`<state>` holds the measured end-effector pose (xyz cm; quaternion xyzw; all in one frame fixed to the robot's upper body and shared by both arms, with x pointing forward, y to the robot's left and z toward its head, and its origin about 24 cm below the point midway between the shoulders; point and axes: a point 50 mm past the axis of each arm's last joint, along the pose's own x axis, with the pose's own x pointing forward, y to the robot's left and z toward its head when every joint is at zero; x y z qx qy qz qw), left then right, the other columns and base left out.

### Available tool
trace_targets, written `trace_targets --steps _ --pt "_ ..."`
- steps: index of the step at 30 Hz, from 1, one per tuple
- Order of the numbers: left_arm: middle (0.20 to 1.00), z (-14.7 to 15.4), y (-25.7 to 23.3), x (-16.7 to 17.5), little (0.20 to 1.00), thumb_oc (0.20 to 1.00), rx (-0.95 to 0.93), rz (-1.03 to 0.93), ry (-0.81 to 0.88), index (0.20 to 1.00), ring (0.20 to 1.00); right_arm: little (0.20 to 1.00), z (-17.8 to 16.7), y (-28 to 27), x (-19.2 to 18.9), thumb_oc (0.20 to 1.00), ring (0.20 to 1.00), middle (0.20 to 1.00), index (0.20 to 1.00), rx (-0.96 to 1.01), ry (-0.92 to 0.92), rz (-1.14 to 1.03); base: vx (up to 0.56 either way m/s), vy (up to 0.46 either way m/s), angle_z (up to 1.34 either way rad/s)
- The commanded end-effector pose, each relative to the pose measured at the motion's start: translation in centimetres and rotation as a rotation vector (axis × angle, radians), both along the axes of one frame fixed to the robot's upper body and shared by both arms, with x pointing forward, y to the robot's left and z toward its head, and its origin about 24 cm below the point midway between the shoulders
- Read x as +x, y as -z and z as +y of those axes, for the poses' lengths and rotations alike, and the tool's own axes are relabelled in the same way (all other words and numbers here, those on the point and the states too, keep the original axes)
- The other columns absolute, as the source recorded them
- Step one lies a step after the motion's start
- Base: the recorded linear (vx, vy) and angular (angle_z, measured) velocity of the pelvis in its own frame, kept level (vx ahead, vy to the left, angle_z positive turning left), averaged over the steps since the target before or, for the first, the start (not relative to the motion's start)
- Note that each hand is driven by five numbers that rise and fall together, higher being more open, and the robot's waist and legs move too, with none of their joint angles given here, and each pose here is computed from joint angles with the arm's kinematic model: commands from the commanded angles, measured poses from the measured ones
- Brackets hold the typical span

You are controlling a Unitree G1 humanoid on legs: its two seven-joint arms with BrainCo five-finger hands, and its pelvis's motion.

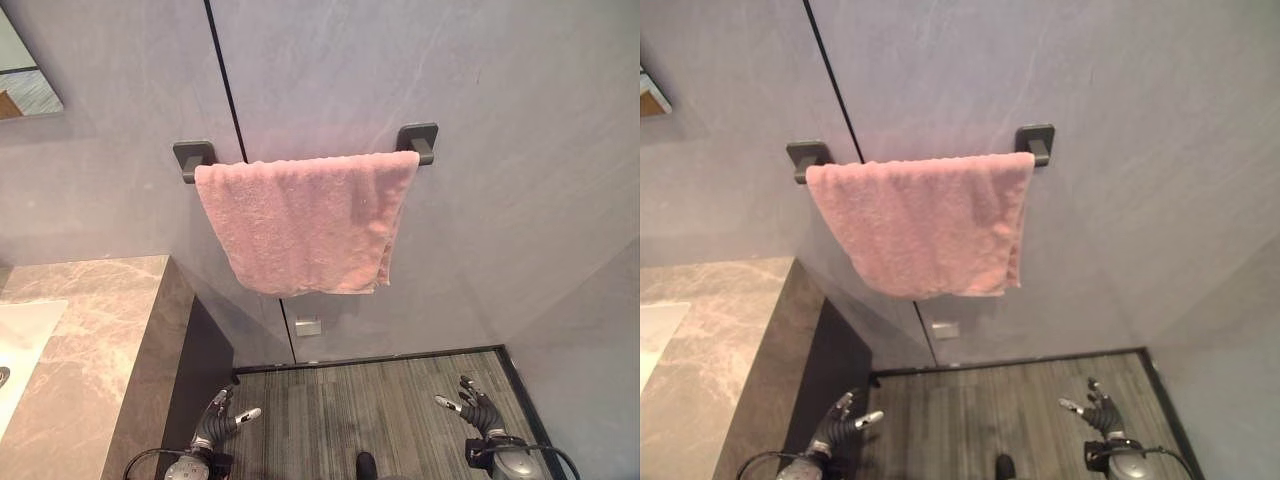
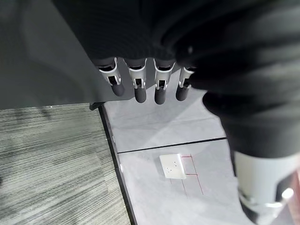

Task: Put brush and paste in cup on sink, flatten towel.

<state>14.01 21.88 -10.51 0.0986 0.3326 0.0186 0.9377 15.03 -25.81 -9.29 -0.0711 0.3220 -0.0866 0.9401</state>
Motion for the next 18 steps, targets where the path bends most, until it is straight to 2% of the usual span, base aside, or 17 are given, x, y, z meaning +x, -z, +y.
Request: trace_targets --steps 1,12,15,18 --pt "1.0 1.8 -0.9 1.3 1.0 1.0 0.105 -0.051 0.029 1.0 1.0 1.0 0.2 -1.0 2.0 1.0 1.0 1.0 1.0 -0.035 -0.053 -0.062 0.0 0.0 0.0" --pt "1.0 1.5 -0.9 1.5 1.0 1.0 0.103 -0.057 0.026 1.0 1.0 1.0 0.6 -0.9 2.2 1.0 1.0 1.0 1.0 -0.044 -0.077 -0.057 0.0 0.0 0.0" --pt "1.0 1.5 -0.9 1.5 1.0 1.0 0.095 -0.057 0.017 1.0 1.0 1.0 0.3 -1.2 2.4 1.0 1.0 1.0 1.0 -0.108 -0.119 -0.049 0.0 0.0 0.0" --pt "1.0 1.6 -1.0 1.5 1.0 1.0 0.095 -0.061 0.008 1.0 1.0 1.0 -0.6 -1.6 2.7 1.0 1.0 1.0 1.0 -0.135 -0.083 -0.064 0.0 0.0 0.0"
